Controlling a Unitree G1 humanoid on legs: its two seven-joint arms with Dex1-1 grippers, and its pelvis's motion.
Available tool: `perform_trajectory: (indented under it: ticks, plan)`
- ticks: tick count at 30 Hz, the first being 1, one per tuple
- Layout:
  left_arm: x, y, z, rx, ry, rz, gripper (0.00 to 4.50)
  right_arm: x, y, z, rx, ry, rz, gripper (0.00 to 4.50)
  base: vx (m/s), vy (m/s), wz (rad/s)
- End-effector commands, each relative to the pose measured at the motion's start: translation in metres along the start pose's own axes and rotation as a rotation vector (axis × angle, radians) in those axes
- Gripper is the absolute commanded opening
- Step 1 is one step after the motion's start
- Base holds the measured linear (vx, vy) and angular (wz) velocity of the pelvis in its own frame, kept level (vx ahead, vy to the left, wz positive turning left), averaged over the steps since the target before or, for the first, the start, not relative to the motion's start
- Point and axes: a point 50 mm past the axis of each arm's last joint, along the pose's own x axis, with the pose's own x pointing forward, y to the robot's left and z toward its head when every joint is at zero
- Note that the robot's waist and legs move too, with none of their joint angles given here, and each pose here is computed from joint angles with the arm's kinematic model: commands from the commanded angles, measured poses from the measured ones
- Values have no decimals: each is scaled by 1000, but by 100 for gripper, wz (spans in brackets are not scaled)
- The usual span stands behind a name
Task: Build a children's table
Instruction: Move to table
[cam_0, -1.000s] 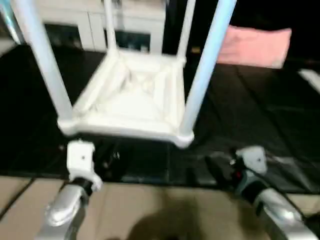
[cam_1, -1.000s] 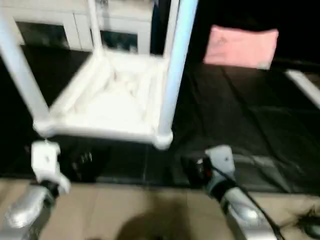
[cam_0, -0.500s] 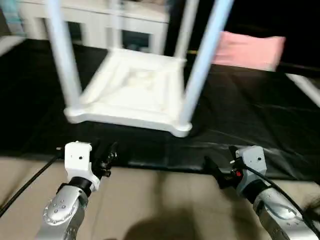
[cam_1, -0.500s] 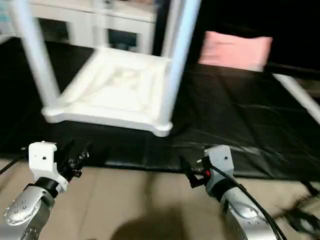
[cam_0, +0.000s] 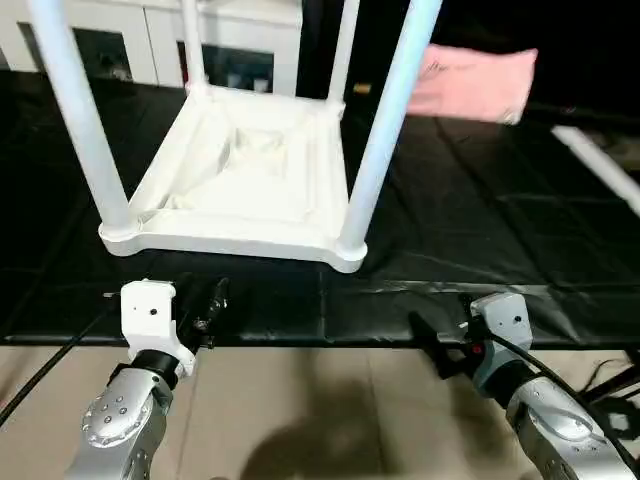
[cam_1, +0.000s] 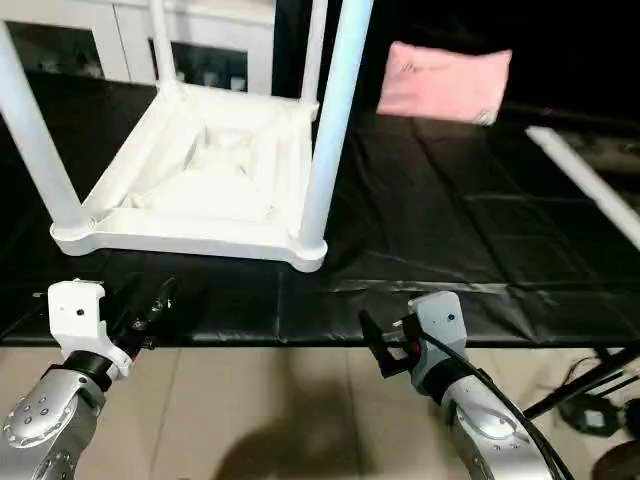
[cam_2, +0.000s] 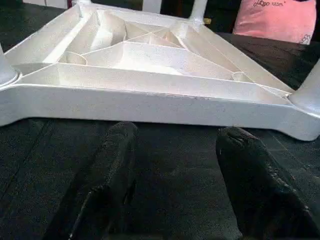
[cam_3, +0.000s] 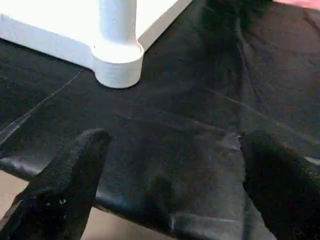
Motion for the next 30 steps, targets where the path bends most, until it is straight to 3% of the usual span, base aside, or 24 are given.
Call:
perform_trajectory:
  ticks: [1, 16, 30]
  plan:
    - [2, -2, 2, -4, -15, -2, 285, -1, -2, 3, -15, -4, -7, 450, 0, 0, 0]
    - [-5, 4, 3, -19, -36, 56, 285, 2, -2, 5, -34, -7, 37, 450, 16, 2, 23]
    - [-5, 3, 4, -23, -41, 50, 285, 3, -1, 4, -43, -3, 39, 450, 143, -31, -9]
